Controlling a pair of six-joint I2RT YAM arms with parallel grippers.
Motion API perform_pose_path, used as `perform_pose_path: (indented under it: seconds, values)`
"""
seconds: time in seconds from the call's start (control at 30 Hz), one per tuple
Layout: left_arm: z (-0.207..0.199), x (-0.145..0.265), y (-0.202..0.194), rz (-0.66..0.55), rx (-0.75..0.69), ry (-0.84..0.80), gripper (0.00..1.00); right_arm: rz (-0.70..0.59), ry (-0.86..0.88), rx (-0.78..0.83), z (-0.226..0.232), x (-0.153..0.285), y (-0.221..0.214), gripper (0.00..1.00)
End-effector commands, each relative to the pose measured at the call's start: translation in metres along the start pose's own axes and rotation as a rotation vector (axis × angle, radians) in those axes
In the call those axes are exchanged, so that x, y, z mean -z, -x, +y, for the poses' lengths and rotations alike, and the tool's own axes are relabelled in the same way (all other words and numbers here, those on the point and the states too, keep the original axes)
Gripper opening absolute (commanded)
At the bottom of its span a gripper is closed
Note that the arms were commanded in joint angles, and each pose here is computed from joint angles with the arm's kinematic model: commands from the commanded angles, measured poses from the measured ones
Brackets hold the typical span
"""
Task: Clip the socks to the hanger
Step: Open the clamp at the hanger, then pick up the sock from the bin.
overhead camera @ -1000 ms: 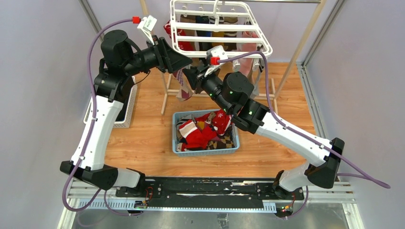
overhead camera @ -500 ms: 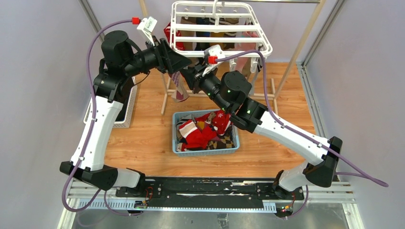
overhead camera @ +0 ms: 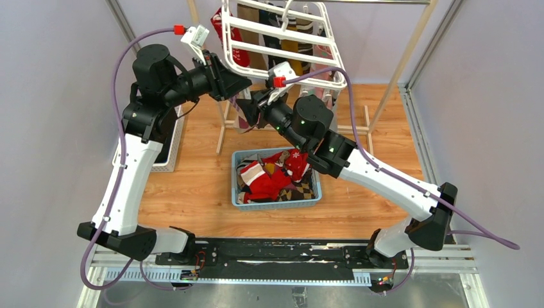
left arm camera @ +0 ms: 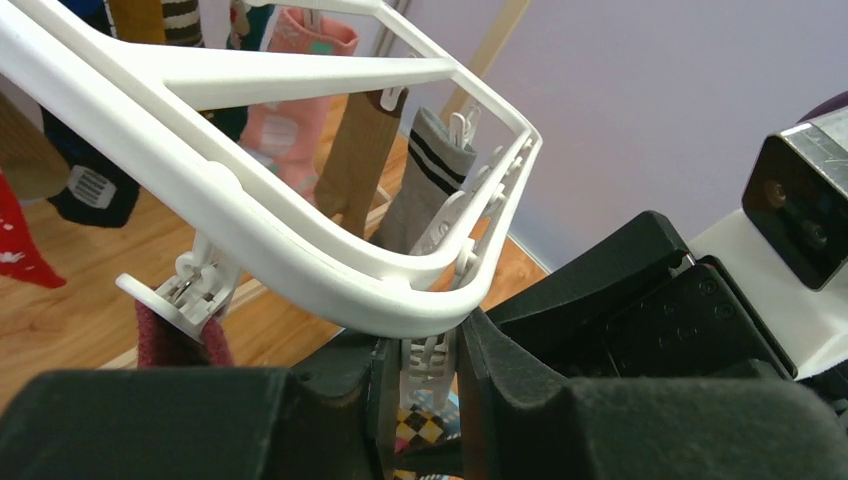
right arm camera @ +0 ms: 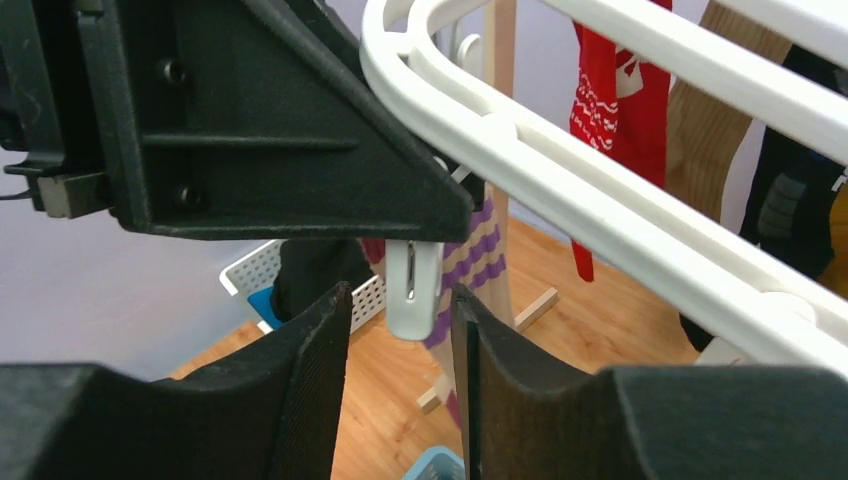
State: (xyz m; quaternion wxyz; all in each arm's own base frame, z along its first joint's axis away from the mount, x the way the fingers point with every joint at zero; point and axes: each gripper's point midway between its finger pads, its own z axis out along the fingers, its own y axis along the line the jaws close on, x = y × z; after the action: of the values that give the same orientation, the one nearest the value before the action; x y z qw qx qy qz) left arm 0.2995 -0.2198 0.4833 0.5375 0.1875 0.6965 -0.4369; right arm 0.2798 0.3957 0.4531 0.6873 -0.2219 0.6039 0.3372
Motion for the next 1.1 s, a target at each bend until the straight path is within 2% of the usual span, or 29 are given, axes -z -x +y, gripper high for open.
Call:
perform_pose_path:
  seconds: [0.0,0.17,0.33,0.5,0.67,0.8,0.93,1.07]
  values:
    - [-0.001,0.005,0.007,-0.025,-0.034,0.024,0.23,-0.001,0.027,0.011,0.005,0.013,0.010,0.46]
    - [-0.004,0.006,0.006,-0.021,-0.014,0.016,0.21,0.028,-0.012,0.031,-0.010,0.039,-0.003,0.50]
    - [-0.010,0.008,0.005,-0.011,0.014,-0.003,0.20,0.165,-0.039,0.024,-0.024,0.081,-0.062,0.50]
    - [-0.013,0.009,0.004,-0.006,0.035,-0.013,0.15,0.379,-0.047,-0.021,-0.027,0.105,-0.147,0.48]
    - [-0.015,0.009,0.005,-0.005,0.048,-0.021,0.14,0.597,0.005,-0.024,-0.016,0.110,-0.220,0.50]
    - [-0.014,0.008,0.004,0.004,0.043,-0.015,0.13,0.727,0.073,-0.015,-0.003,0.104,-0.263,0.54]
    - [-0.014,0.009,0.003,0.011,0.035,-0.015,0.13,0.864,0.047,-0.006,-0.007,0.098,-0.300,0.58]
    - [-0.014,0.009,0.002,0.014,0.031,-0.015,0.13,0.929,0.035,-0.039,-0.013,0.091,-0.324,0.58]
